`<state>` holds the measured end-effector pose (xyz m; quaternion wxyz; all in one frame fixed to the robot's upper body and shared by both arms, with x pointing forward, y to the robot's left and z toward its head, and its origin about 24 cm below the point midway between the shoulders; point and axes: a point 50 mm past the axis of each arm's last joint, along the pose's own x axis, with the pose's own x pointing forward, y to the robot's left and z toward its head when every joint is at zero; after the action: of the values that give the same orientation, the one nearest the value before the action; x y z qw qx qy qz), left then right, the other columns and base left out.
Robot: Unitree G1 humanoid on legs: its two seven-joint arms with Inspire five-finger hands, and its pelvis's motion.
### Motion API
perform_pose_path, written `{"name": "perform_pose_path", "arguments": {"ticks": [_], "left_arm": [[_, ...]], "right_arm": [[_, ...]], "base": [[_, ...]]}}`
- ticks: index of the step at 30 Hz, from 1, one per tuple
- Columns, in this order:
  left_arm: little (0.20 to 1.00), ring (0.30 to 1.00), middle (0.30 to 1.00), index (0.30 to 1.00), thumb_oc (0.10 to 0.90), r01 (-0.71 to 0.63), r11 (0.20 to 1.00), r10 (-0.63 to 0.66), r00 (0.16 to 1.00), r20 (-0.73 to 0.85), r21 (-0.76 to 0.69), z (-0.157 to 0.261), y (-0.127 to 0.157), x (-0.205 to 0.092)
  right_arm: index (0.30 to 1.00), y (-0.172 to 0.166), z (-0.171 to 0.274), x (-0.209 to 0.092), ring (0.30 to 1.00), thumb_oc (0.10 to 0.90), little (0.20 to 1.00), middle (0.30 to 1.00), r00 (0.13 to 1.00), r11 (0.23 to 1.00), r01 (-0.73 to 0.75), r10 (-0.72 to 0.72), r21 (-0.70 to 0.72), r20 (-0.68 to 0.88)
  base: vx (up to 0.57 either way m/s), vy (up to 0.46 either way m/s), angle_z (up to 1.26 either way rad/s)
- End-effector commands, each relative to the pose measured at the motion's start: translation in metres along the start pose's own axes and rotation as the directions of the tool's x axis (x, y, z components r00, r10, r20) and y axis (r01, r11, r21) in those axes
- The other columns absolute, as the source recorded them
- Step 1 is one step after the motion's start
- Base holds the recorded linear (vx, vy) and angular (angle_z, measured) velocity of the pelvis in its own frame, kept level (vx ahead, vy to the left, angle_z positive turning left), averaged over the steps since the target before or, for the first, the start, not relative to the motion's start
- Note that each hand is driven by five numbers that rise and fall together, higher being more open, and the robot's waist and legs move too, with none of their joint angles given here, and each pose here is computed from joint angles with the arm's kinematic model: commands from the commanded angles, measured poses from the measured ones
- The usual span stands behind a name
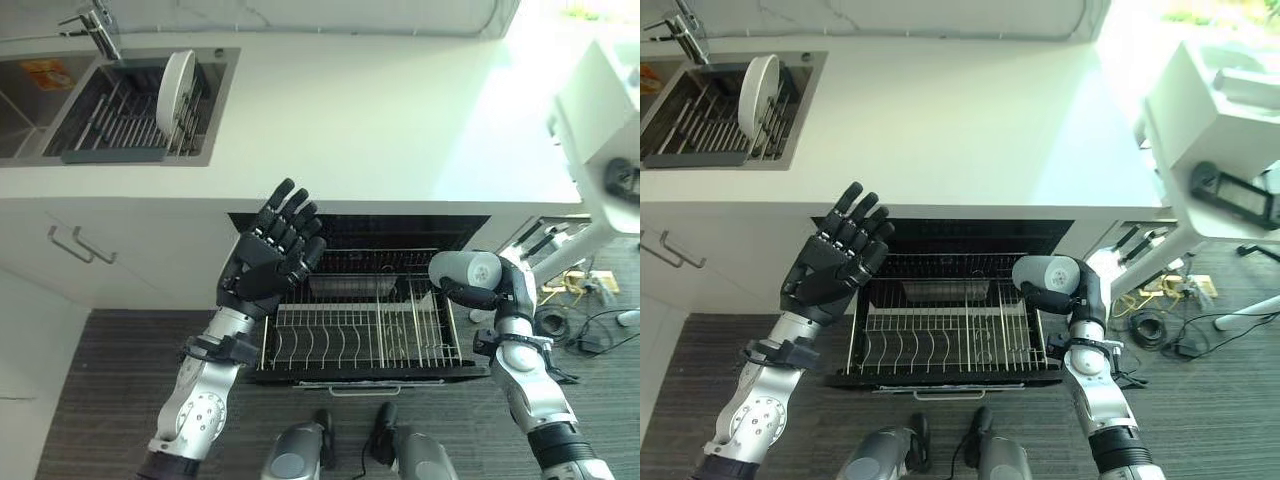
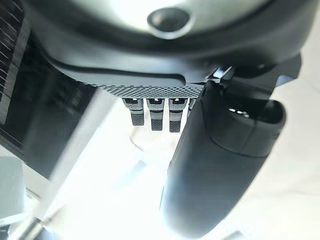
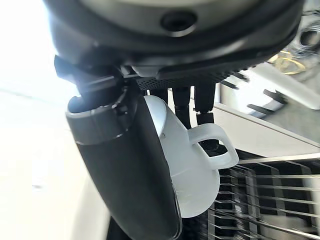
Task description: Place the dishes in the dishwasher.
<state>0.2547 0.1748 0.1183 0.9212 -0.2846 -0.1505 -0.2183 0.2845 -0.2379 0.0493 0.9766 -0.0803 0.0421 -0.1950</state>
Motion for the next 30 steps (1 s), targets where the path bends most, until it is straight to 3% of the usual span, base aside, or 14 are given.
{"name": "perform_pose_path", "arguments": {"ticks": [1, 17, 19, 24, 30], "left_arm": [[0.900, 0.900, 0.900, 0.900, 0.800, 0.148, 0.988, -0.154, 0.971, 0.182, 0.042, 0.025, -0.030, 0.011], [0.900, 0.900, 0.900, 0.900, 0.800, 0.076, 0.997, -0.076, 0.997, 0.028, 0.022, 0.011, -0.018, -0.002], [0.900, 0.900, 0.900, 0.900, 0.800, 0.107, 0.994, -0.109, 0.993, 0.045, 0.038, 0.014, -0.022, 0.006], [0.900, 0.900, 0.900, 0.900, 0.800, 0.238, 0.964, -0.255, 0.953, 0.166, 0.117, 0.047, -0.040, 0.054], [0.900, 0.900, 0.900, 0.900, 0.800, 0.264, 0.955, -0.285, 0.943, 0.171, 0.136, 0.053, -0.042, 0.059]], "right_arm": [[0.300, -0.012, 0.041, 0.015, 0.300, 0.400, 0.300, 0.300, 0.983, 0.999, 0.039, -0.033, -0.030, 0.180], [0.300, -0.006, -0.008, -0.001, 0.300, 0.400, 0.300, 0.300, 0.999, 0.995, -0.034, 0.032, -0.092, -0.026], [0.300, -0.004, 0.001, 0.006, 0.300, 0.400, 0.300, 0.300, 1.000, 0.996, -0.022, 0.023, -0.084, 0.008], [0.300, 0.014, 0.081, 0.053, 0.300, 0.400, 0.300, 0.300, 0.981, 0.998, 0.024, -0.013, -0.055, 0.196], [0.300, 0.003, 0.100, 0.064, 0.300, 0.400, 0.300, 0.300, 0.971, 0.997, 0.044, -0.029, -0.062, 0.236]], "base": [[0.12, 0.031, -0.11], [0.12, -0.019, -0.03], [-0.29, -0.089, 0.07], [-0.52, -0.037, 0.11], [-0.14, -0.032, 0.04]]}}
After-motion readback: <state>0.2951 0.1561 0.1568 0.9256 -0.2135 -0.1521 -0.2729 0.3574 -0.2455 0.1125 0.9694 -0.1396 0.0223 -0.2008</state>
